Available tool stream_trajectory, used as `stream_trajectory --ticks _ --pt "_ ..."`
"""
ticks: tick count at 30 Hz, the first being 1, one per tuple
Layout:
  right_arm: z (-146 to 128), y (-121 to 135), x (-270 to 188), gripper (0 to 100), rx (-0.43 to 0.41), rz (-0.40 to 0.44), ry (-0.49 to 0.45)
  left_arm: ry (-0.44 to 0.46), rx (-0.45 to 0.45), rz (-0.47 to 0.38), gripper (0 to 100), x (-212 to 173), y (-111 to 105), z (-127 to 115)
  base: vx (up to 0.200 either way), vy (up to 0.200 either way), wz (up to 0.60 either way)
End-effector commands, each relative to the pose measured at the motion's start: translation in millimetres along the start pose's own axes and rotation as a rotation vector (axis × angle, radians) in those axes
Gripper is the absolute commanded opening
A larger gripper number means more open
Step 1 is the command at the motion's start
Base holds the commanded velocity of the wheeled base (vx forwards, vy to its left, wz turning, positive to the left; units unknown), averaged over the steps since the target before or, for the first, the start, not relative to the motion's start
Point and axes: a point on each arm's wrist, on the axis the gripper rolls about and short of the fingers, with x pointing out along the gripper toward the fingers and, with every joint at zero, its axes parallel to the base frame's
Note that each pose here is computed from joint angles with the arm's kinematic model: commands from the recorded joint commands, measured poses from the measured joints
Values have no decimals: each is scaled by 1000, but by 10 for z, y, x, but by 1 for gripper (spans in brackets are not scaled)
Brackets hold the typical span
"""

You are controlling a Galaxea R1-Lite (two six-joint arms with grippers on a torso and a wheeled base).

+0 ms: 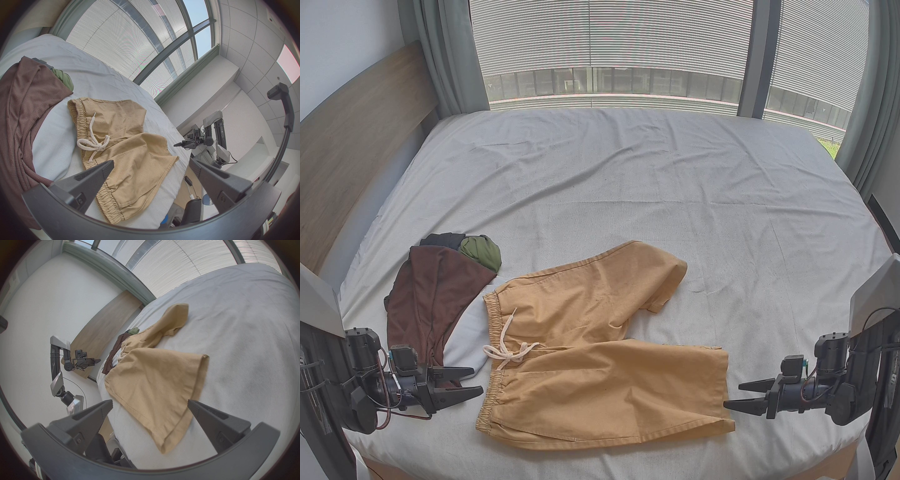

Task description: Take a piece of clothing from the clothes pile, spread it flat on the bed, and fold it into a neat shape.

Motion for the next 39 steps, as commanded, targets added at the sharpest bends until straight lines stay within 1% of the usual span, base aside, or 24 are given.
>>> stream_trajectory --ticks 1,3,7,11,14,17,27,32,39 --pt "83 71 168 100 -49 37 3 0 0 0 100 0 -4 0 0 0 0" --pt "22 44 286 100 -37 34 34 1 -3 0 100 0 -4 -5 0 0 0" --pt "-20 63 460 100 -48 47 66 1 -4 1 100 -3 -1 -8 0 0 0" --pt "-73 154 591 100 -40 70 105 -1 -5 2 100 -14 -2 -7 0 0 0" --pt "-145 139 626 100 -26 44 130 -2 -9 1 100 -20 0 -12 0 0 0" --pt "-210 140 607 100 -9 36 155 -1 -9 1 100 -21 -2 -15 0 0 0" --pt "-422 279 366 100 55 16 258 0 -10 1 100 -23 -7 -20 0 0 0" --pt "-463 308 331 100 71 14 282 5 -21 1 100 -32 -29 -43 0 0 0" --pt "-491 304 342 100 71 13 295 3 -17 2 100 -35 -30 -40 0 0 0"
